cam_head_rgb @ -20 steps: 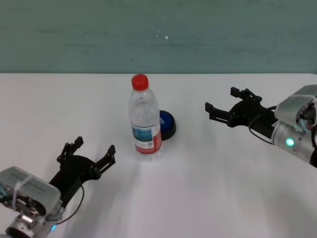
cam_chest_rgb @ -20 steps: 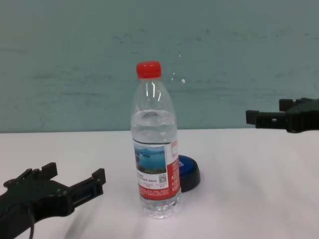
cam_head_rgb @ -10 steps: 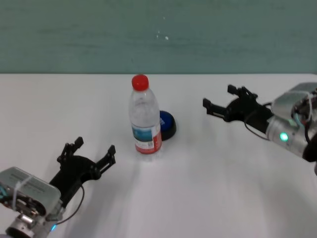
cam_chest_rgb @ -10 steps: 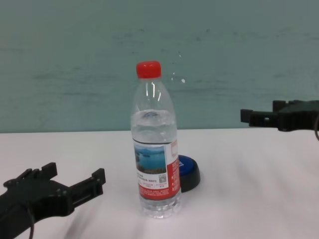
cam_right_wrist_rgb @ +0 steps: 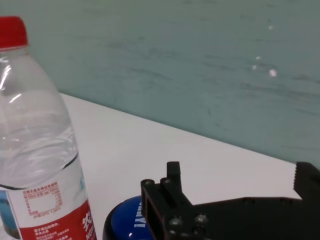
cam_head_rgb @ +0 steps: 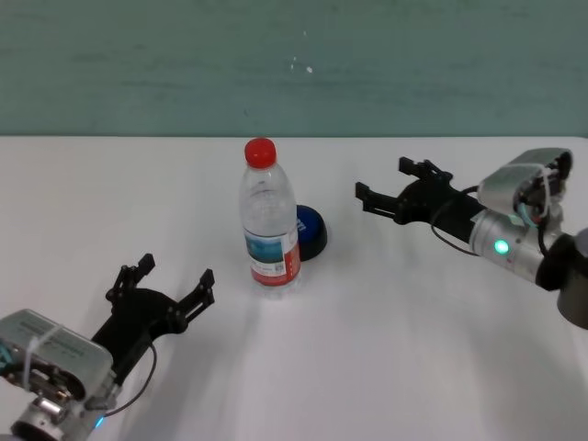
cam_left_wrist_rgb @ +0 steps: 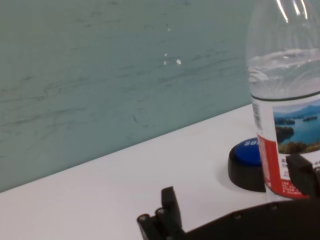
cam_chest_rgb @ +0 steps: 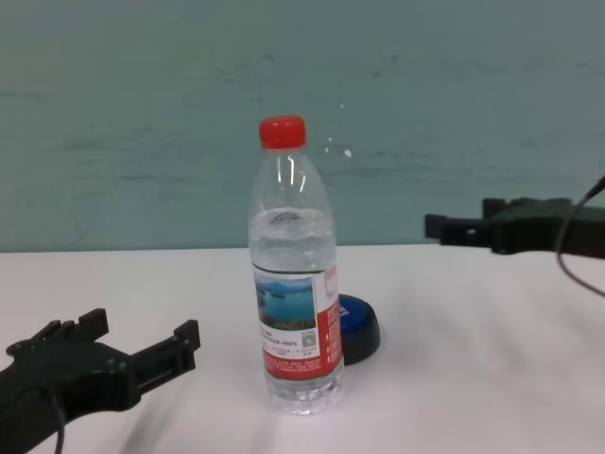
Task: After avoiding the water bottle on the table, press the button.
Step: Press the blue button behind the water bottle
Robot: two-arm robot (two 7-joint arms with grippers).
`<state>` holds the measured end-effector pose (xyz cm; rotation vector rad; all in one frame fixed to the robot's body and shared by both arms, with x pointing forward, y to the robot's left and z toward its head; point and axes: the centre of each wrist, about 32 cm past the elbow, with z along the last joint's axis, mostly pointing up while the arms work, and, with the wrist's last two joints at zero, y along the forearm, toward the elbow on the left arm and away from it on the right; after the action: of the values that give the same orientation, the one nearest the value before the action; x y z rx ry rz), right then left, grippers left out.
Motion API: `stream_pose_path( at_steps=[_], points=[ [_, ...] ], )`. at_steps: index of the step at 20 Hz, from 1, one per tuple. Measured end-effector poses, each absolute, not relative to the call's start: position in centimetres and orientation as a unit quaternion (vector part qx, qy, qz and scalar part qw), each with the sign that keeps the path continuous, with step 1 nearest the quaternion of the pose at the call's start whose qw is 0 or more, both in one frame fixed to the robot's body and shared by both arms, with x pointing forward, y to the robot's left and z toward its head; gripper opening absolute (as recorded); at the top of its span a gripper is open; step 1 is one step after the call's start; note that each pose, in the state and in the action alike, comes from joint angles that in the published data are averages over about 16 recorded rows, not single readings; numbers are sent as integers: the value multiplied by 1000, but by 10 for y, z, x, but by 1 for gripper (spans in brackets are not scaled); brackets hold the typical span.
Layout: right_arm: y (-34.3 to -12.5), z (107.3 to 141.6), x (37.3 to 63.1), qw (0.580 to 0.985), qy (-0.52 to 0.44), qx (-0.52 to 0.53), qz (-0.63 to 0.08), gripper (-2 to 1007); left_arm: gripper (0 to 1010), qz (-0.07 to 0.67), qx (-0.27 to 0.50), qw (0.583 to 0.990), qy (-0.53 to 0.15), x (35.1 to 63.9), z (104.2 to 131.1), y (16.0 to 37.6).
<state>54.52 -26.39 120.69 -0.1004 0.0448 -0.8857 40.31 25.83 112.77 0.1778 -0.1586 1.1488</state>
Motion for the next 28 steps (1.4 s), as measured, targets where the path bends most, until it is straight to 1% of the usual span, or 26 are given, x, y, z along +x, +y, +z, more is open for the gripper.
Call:
stream_pose_path(
  at_steps=[10,28],
  points=[
    [-254,1196,564,907,31,-54,-416,1004,1000,542,84,833,-75,403,1128,258],
    [-241,1186,582,912,36,-70,-404,1004,1000,542,84,833,-75,403,1128,258]
  ],
)
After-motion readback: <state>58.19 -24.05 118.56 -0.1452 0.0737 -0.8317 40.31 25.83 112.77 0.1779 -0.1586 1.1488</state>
